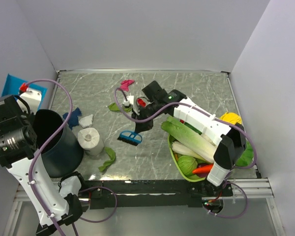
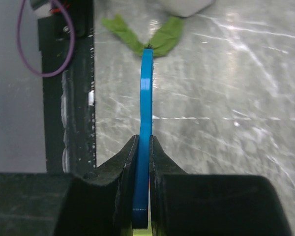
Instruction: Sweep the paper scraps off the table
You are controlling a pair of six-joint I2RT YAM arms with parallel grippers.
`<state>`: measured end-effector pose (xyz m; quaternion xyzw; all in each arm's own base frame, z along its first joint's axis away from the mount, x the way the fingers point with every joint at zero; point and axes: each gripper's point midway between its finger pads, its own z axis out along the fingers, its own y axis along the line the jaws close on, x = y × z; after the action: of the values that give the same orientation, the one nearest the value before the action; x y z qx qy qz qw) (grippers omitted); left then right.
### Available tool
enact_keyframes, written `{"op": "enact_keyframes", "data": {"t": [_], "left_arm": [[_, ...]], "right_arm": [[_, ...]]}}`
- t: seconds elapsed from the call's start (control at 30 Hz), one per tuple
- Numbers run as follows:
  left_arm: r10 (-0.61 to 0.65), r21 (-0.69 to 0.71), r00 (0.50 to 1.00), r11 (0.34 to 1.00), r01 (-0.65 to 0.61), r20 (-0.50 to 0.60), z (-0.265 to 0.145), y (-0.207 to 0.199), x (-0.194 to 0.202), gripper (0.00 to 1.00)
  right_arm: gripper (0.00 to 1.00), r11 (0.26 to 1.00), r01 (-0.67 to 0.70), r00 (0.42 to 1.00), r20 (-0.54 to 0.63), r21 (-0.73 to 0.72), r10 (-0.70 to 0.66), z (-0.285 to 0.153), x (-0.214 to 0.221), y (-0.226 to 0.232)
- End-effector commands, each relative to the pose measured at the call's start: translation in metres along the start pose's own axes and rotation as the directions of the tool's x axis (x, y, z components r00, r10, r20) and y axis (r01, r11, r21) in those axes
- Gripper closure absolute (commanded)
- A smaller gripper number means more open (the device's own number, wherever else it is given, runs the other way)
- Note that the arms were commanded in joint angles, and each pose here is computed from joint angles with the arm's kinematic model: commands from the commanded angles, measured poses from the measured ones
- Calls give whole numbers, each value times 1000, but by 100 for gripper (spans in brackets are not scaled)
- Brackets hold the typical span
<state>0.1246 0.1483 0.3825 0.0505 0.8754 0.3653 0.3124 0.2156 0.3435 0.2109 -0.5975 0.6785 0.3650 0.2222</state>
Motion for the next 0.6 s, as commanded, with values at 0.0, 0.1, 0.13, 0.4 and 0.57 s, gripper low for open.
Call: {"op": "enact_keyframes", "data": {"t": [0.0,0.1,0.13,0.4,0.57], "left_arm": [[-210,163,950,971,176,231,-14,-23,-46,99],[-236,223,912,960,166,335,-30,-31,-62,99],[-253,228,899,957,178,358,-34,-30,-66,99],[-275,221,859,956,195,431,-52,-22,-77,99],[-250,208,862,963,173,441,-58,-24,-72,99]], "right_arm": [[100,992,86,996,-8,-87,-87,26,-8,26],[100,985,58,997,-37,-161,-64,54,-14,44],[100,984,16,998,-51,-176,-25,63,-15,51],[100,875,-399,912,-213,-275,349,128,-4,56],[100,878,-465,874,-215,-114,435,145,7,27]]}}
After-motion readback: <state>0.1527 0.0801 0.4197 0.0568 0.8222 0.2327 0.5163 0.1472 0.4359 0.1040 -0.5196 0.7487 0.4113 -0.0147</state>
